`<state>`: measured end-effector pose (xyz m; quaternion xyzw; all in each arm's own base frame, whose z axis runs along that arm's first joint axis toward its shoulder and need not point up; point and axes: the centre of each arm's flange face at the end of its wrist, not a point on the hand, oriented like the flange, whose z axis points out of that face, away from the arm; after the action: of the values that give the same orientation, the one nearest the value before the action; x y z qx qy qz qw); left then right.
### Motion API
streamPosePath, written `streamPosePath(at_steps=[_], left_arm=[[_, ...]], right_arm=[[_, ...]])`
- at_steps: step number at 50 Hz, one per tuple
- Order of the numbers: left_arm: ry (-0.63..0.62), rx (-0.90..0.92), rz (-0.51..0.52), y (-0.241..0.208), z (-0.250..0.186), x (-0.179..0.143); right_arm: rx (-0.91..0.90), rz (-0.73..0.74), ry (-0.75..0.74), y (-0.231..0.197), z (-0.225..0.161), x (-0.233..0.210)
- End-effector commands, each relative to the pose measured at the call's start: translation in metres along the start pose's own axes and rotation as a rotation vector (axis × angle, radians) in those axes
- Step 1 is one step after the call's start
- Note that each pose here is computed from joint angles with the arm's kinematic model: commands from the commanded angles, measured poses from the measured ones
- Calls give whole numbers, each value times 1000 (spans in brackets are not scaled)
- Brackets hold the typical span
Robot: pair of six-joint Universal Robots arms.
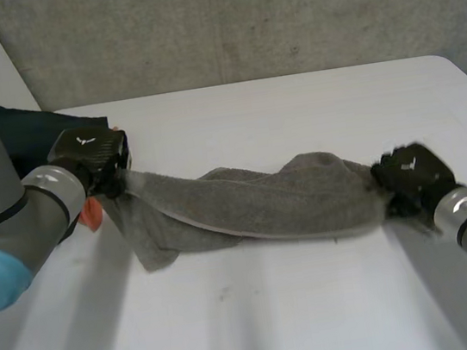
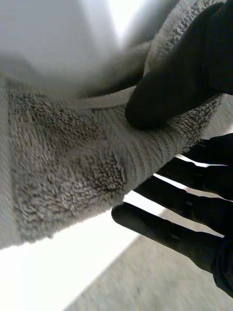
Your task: Fold the laundry.
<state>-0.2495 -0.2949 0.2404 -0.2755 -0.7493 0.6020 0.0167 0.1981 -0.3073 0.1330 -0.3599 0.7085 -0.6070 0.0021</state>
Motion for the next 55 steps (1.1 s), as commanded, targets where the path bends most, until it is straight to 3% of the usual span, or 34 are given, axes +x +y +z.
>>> streamPosePath(at_steps=[1, 7, 10, 13, 17, 26, 35, 40, 45, 55], left_arm=[[-45, 134, 88, -29, 39, -8], [-163, 442, 105, -117, 54, -37], [-278, 760, 66, -190, 32, -67], [-309, 914, -5, -219, 14, -77], [-292, 938, -62, -223, 5, -76], [-263, 703, -60, -154, 38, -68], [-124, 315, -71, -36, 64, -22], [-40, 124, -61, 16, 58, 3], [4, 63, -31, 29, 44, 9], [-13, 87, -31, 17, 34, -6]], right_arm=[[149, 13, 73, -57, 25, 44], [361, -39, 225, -138, 56, 113], [542, -16, 425, -199, 49, 164], [710, 61, 517, -229, 41, 190], [793, 122, 477, -237, 41, 191], [639, 131, 272, -195, 60, 160], [183, 274, -17, -85, 69, 90], [-56, 270, -136, -34, 58, 49], [-199, 180, -171, -11, 44, 37], [-207, 215, -51, -11, 22, 54]])
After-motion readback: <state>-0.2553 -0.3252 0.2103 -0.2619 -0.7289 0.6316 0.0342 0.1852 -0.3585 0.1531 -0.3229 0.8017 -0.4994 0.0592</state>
